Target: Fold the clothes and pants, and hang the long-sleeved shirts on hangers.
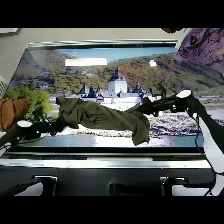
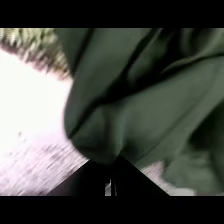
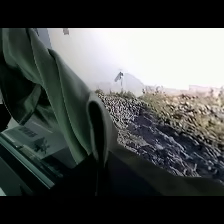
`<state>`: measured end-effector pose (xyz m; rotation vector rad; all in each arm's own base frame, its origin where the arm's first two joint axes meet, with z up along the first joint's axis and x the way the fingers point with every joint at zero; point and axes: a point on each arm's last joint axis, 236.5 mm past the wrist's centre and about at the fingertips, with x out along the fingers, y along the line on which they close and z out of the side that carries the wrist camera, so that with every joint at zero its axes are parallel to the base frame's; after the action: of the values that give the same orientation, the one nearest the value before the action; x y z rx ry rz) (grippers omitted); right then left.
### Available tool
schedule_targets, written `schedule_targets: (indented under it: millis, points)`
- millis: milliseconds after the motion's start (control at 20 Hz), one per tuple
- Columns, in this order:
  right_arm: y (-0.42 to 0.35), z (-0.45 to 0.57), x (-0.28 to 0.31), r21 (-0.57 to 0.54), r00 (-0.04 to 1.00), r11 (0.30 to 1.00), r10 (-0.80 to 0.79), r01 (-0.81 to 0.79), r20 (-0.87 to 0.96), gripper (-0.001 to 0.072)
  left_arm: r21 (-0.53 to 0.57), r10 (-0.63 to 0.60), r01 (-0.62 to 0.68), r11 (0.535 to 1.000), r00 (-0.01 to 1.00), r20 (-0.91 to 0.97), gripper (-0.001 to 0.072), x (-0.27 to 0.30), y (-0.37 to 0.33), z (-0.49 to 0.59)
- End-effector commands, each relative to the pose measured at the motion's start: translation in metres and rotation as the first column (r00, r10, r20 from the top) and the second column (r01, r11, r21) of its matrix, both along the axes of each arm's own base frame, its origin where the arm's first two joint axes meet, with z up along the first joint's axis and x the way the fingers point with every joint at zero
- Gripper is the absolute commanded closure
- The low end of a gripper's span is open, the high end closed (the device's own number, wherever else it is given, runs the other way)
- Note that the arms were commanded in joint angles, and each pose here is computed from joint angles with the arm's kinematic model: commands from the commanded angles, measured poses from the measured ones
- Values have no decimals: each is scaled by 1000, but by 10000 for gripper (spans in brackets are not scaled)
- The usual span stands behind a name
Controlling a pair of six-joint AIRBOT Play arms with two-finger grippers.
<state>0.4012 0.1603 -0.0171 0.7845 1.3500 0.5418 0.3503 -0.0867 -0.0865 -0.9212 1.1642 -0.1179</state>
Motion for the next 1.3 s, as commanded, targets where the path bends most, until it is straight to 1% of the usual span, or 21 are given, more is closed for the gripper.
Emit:
schedule_targets:
  millis: [0, 100, 200, 250, 300, 400, 450, 550, 650, 800, 850, 900, 1000, 1050, 1150, 1250]
  points:
    - [-13, 44, 27, -77, 983, 997, -4, 18, 183, 683, 34, -107, 102, 994, 980, 169, 694, 36, -5, 66]
    - [-30, 103, 53, -179, 928, 983, 26, 44, 371, 684, 141, -148, 109, 984, 941, 303, 695, 64, 9, 127]
    - [-56, 177, 73, -289, 830, 946, 43, 145, 556, 684, 270, -173, 57, 961, 886, 430, 695, 84, 33, 202]
    - [-71, 225, 78, -324, 753, 919, 47, 226, 657, 684, 342, -179, -4, 940, 847, 501, 695, 89, 50, 252]
    - [-86, 273, 77, -342, 669, 886, 50, 314, 741, 684, 390, -174, -73, 918, 809, 561, 695, 88, 65, 296]
    - [-110, 361, 53, -332, 507, 823, 63, 461, 859, 684, 450, -169, -233, 862, 705, 689, 695, 69, 89, 390]
    - [-120, 398, 33, -318, 433, 791, 74, 523, 898, 684, 458, -170, -310, 833, 645, 745, 695, 50, 97, 435]
    - [-137, 451, -11, -277, 326, 736, 81, 618, 942, 683, 439, -168, -433, 787, 534, 829, 695, 2, 103, 502]
    - [-148, 489, -62, -224, 232, 696, 84, 682, 969, 683, 394, -153, -512, 763, 449, 880, 694, -47, 102, 541]
    - [-154, 523, -116, -130, 131, 676, 49, 725, 990, 683, 339, -110, -581, 740, 392, 913, 694, -105, 101, 563]
    - [-154, 526, -125, -105, 120, 678, 25, 727, 992, 683, 328, -97, -590, 738, 388, 916, 694, -116, 101, 564]
    - [-153, 524, -127, -94, 132, 682, -4, 725, 991, 683, 333, -97, -586, 738, 396, 913, 694, -121, 100, 562]
    - [-151, 502, -112, -105, 220, 700, -76, 707, 972, 683, 356, -91, -542, 762, 455, 886, 694, -111, 95, 544]
    - [-148, 482, -95, -141, 295, 712, -97, 688, 950, 683, 369, -85, -497, 785, 504, 859, 693, -98, 91, 528]
    - [-140, 431, -54, -206, 466, 743, -158, 637, 871, 682, 379, -73, -369, 849, 628, 775, 692, -64, 79, 479]
    - [-124, 360, -4, -271, 661, 795, -206, 543, 722, 682, 380, -71, -238, 894, 762, 644, 692, -26, 69, 411]
